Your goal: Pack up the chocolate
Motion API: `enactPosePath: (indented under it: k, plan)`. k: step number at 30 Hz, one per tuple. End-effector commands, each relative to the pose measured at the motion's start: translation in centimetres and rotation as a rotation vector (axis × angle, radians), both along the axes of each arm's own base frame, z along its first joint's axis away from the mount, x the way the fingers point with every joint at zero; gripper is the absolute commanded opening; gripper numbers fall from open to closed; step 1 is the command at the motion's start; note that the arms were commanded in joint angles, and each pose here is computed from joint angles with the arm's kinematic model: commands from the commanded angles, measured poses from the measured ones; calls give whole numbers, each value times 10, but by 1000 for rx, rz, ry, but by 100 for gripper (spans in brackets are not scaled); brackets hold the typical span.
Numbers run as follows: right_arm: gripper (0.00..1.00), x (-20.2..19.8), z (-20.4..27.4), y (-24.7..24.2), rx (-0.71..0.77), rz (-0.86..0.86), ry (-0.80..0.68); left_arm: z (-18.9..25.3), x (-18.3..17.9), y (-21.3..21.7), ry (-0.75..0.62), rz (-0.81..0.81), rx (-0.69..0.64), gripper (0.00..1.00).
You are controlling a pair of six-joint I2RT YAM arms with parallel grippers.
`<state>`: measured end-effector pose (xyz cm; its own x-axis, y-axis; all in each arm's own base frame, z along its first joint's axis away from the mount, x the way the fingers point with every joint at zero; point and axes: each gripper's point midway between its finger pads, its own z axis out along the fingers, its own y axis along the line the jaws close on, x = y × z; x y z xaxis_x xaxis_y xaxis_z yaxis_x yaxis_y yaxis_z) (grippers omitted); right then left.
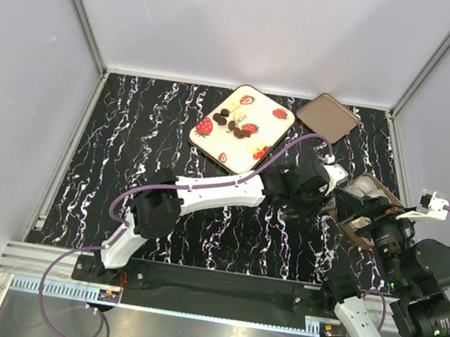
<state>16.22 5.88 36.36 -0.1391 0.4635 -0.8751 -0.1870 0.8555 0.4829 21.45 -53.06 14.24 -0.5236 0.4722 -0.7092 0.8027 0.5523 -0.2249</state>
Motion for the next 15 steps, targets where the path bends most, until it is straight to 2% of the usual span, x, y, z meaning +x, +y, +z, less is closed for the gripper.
enactPosePath:
  k: [1, 10, 15]
  plan:
    - [99, -1, 8, -6, 2, -26, -34, 21, 4, -16, -47, -11, -69, 39]
    - [99, 0, 8, -5, 7, -23, -33, 26, 11, -11, -71, 22, -65, 40]
    - [99, 0, 10, -4, 6, -21, -35, 48, 17, -3, -107, 69, -81, 40]
